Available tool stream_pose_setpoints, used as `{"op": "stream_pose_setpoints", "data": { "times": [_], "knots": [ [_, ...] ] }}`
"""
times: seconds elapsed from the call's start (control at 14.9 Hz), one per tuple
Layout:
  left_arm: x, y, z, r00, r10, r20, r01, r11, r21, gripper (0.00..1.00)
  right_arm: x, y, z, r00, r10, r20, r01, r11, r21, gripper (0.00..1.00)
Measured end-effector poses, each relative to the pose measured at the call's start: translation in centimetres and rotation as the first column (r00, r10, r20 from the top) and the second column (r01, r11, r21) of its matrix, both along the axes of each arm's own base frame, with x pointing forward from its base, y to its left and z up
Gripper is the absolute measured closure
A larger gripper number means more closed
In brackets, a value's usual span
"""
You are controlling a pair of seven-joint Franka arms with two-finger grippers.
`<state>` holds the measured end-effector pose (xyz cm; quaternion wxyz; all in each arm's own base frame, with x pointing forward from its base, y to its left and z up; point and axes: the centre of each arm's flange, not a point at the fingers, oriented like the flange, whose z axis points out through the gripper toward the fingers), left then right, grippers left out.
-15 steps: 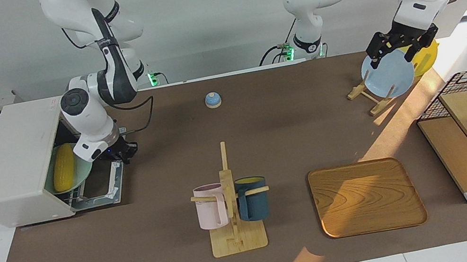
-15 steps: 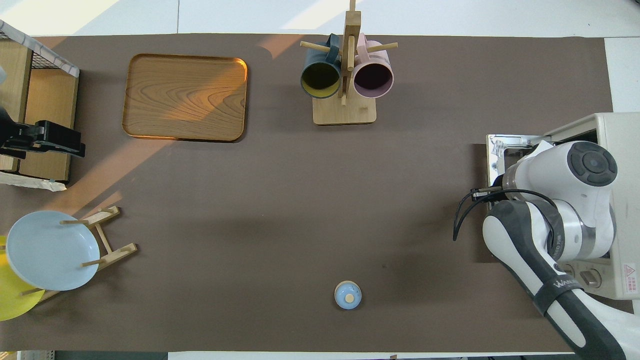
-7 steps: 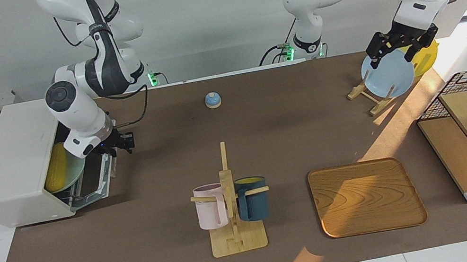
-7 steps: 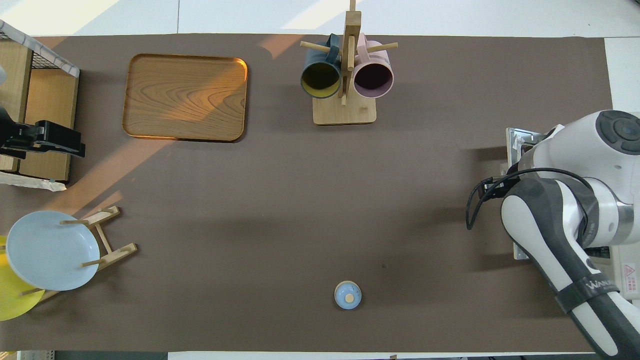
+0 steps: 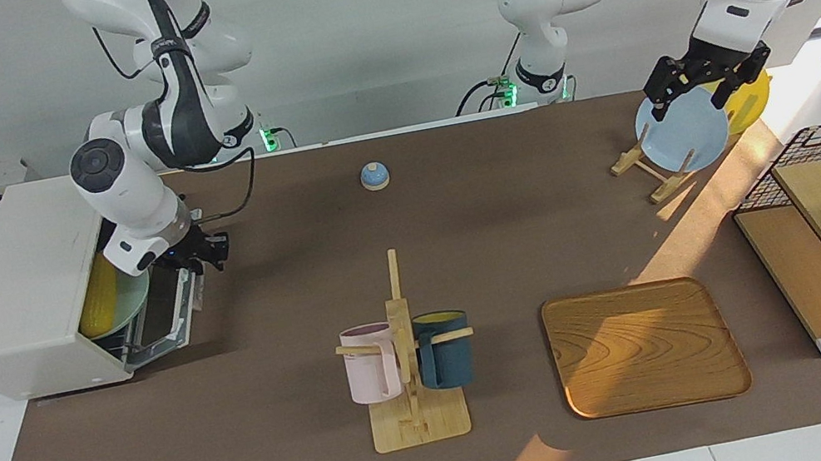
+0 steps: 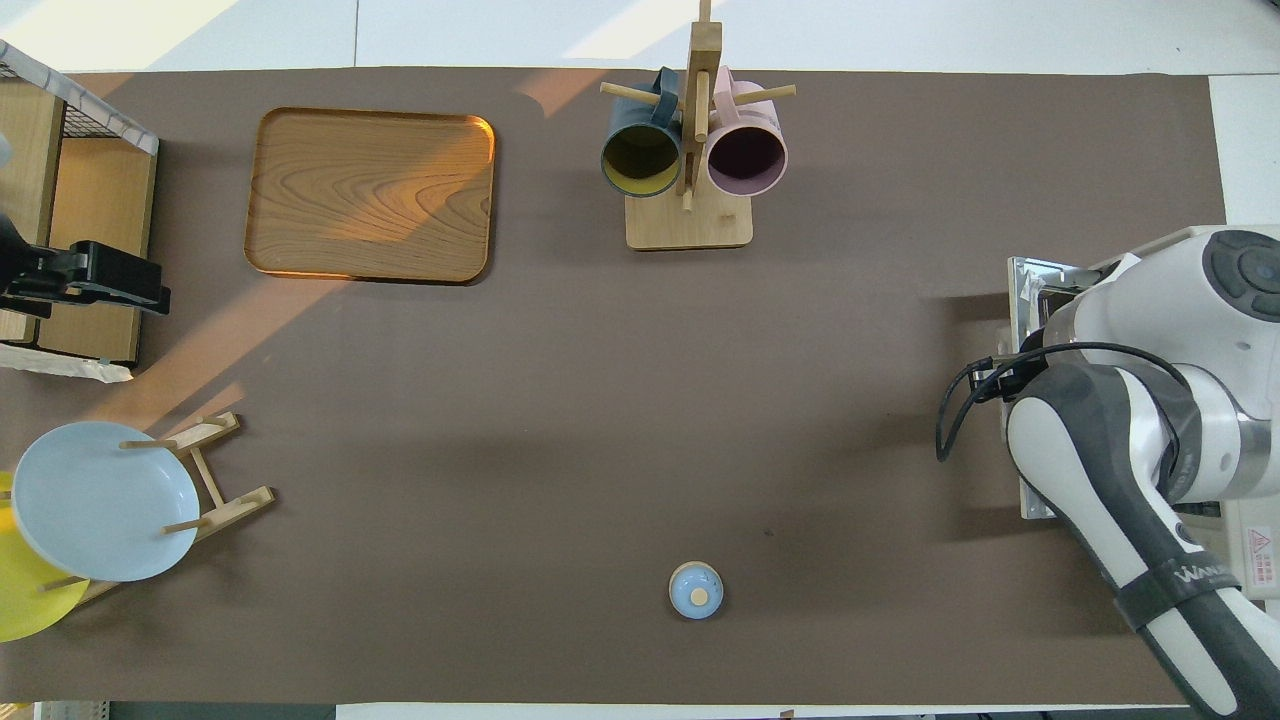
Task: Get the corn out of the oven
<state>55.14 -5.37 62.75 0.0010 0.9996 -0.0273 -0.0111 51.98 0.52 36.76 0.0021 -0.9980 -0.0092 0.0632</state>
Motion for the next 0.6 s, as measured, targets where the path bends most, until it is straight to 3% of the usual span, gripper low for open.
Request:
{"op": "stream_pose_setpoints", "data": {
  "times": [0.27,0.4,0.6],
  "knots": [
    [0.0,0.0,0.0,1.0,0.0,0.0,0.0,1.0,0.0,0.0,-1.1,0.6,-3.0,0.998,0.011,0.054,-0.011,1.0,0.002,0.83],
    [0.0,0.0,0.0,1.0,0.0,0.0,0.0,1.0,0.0,0.0,-1.6,0.8,-3.7,0.999,0.018,0.045,-0.018,1.0,-0.001,0.97],
    [0.0,0.0,0.0,1.0,0.0,0.0,0.0,1.0,0.0,0.0,-1.7,2.4,-3.7,0.999,0.014,0.044,-0.014,1.0,-0.003,0.99]
  ]
}}
